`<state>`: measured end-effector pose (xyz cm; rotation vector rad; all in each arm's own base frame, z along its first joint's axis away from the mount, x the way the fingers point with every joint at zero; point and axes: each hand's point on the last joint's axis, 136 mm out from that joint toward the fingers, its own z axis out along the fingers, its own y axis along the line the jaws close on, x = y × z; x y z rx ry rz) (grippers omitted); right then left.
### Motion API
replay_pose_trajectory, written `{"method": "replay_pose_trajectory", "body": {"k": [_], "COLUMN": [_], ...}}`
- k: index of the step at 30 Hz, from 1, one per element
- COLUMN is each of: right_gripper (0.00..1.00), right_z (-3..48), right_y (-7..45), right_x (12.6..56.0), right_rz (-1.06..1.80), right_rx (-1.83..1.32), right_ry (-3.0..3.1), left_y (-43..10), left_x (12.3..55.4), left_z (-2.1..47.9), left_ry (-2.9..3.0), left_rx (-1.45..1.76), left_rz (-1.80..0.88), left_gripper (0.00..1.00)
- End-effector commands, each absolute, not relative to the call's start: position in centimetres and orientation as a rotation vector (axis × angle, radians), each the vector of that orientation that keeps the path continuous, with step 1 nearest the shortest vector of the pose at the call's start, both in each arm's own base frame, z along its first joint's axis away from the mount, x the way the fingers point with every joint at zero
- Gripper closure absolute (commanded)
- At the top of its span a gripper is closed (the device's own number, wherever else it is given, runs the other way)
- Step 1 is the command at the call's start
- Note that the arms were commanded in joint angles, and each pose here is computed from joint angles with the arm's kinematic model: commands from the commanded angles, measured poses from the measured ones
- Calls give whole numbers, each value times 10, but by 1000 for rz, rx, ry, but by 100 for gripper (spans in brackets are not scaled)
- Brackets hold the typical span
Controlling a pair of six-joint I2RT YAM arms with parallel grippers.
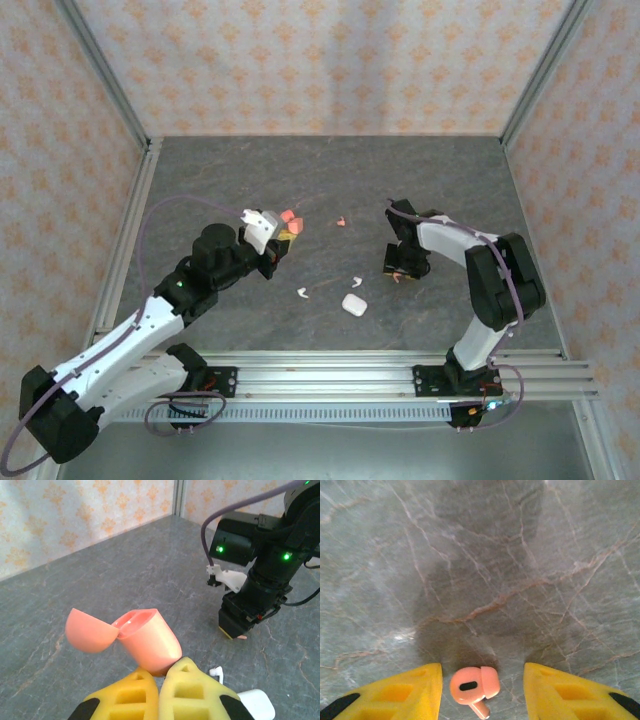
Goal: Insert wireless bluetooth earbuds into charging case
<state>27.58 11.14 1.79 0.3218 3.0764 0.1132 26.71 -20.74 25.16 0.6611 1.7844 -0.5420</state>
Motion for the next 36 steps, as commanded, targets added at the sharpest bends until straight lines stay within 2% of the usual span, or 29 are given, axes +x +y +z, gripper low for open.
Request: {"method": "replay_pose_trajectory", "body": {"k": [1,5,12,18,24,27,28,31,33,36], "right_gripper": [55,61,63,72,70,63,60,54,51,50], "right_z": [13,10,9,8,13,24,29,47,60,82], "right_y": [109,113,115,119,119,120,120,119,120,127], "right_x": [270,273,277,277,279,282,284,289,292,299], "right_rz": [113,138,140,186,183,188,187,169,157,133], "right_rx": [351,348,324,324,320,305,298,278,257,183], "right_ry": [3088,3089,3087,3085,3074,3052,3041,2998,2968,2914], "left_y": [-209,-210,-212,-209,-200,-196,-196,-195,-195,-190], "left_x": [264,263,258,256,264,268,269,274,278,285], "left_z": [265,265,262,256,237,229,227,220,215,207], "left_ry": [1703,1706,1700,1694,1812,1883,1895,1926,1959,2029], "left_rx": [674,675,690,692,693,696,699,696,689,637], "left_rz": [-549,-560,-586,-574,-478,-433,-426,-404,-386,-355], "left_gripper": [100,100,100,100,100,100,98,76,70,68]}}
